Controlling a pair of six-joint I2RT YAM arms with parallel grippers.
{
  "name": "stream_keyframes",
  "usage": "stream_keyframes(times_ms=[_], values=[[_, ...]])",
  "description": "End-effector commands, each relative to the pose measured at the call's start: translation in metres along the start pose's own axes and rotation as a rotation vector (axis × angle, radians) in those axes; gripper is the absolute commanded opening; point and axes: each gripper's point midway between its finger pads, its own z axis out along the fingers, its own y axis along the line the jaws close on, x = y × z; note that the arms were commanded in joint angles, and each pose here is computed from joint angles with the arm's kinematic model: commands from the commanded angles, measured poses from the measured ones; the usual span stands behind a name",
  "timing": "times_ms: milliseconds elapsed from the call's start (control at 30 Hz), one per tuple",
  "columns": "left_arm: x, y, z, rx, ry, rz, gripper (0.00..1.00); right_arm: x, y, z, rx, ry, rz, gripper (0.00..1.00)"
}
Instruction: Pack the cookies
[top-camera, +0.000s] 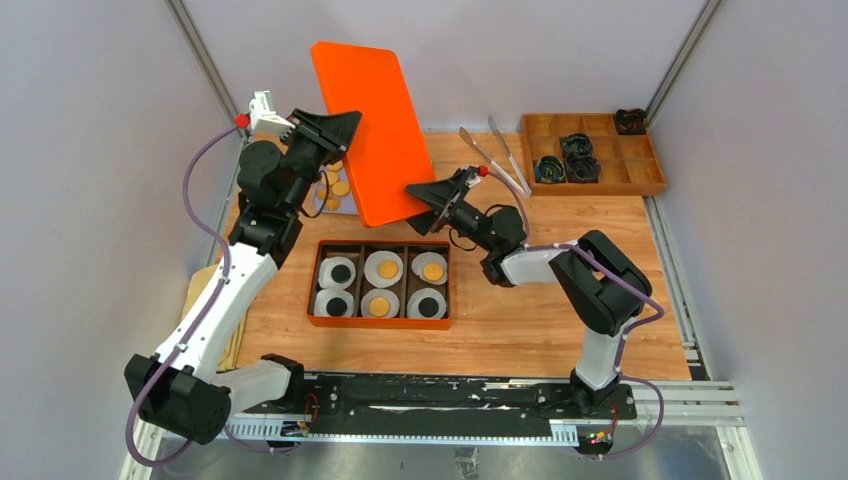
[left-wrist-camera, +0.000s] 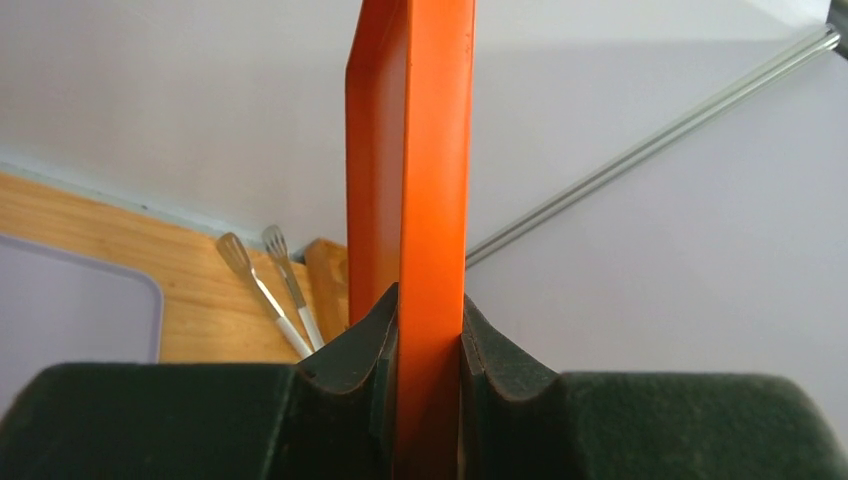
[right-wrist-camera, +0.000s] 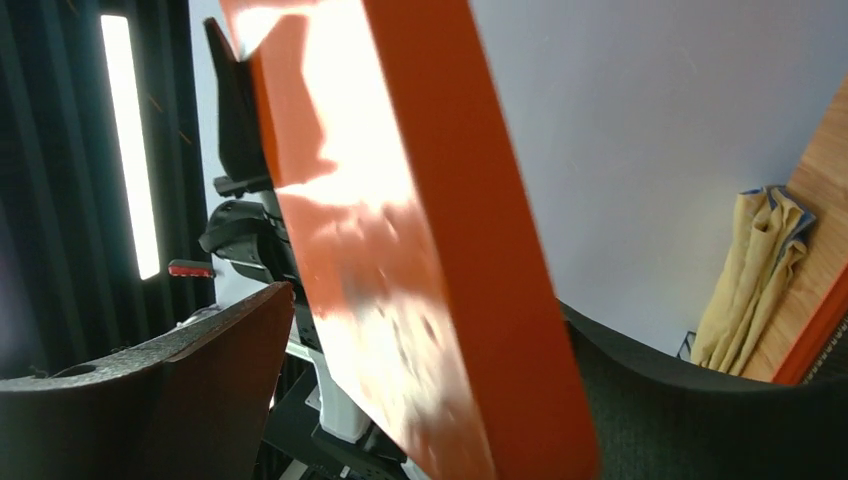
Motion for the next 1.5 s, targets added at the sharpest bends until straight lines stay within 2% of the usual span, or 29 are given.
stream_keyframes(times_ms=[0, 100, 233, 367, 467, 500, 667, 767, 867, 1167, 1467], values=[[0.005, -0.011, -0.007, 0.07, 0.01, -0.048, 0.16, -0.003, 0.018, 0.013, -0.091, -0.008, -0.009, 0.85], [0.012, -0.004, -0.011, 0.061, 0.026, -0.047, 0.15, -0.006, 0.019, 0.018, -0.1, -0.013, 0.001, 0.7], [0.018, 0.007, -0.017, 0.038, 0.029, -0.027, 0.15, -0.01, 0.02, 0.02, -0.108, -0.029, 0.006, 0.39], [0.026, 0.017, -0.022, 0.023, 0.045, -0.003, 0.16, -0.013, 0.018, 0.021, -0.105, -0.035, 0.007, 0.14], [0.03, 0.018, -0.027, 0.036, 0.065, 0.026, 0.18, -0.023, 0.016, 0.016, -0.094, -0.042, 0.022, 0.01], [0.032, 0.016, -0.029, 0.049, 0.078, 0.041, 0.21, -0.029, 0.018, 0.013, -0.091, -0.05, 0.026, 0.0], [0.034, 0.032, -0.044, -0.043, 0.13, 0.173, 0.51, -0.057, 0.046, -0.001, -0.096, -0.063, -0.036, 0.0], [0.031, 0.048, -0.056, -0.11, 0.121, 0.246, 0.62, -0.069, 0.064, -0.004, -0.089, -0.062, -0.071, 0.0], [0.037, 0.058, -0.065, -0.136, 0.147, 0.282, 0.63, -0.076, 0.074, -0.003, -0.064, -0.037, -0.092, 0.0], [0.05, 0.076, -0.072, -0.166, 0.182, 0.302, 0.65, -0.072, 0.064, 0.008, 0.024, 0.117, -0.044, 0.0], [0.045, 0.07, -0.068, -0.153, 0.172, 0.316, 0.65, -0.07, 0.048, 0.001, 0.143, 0.132, -0.084, 0.0]])
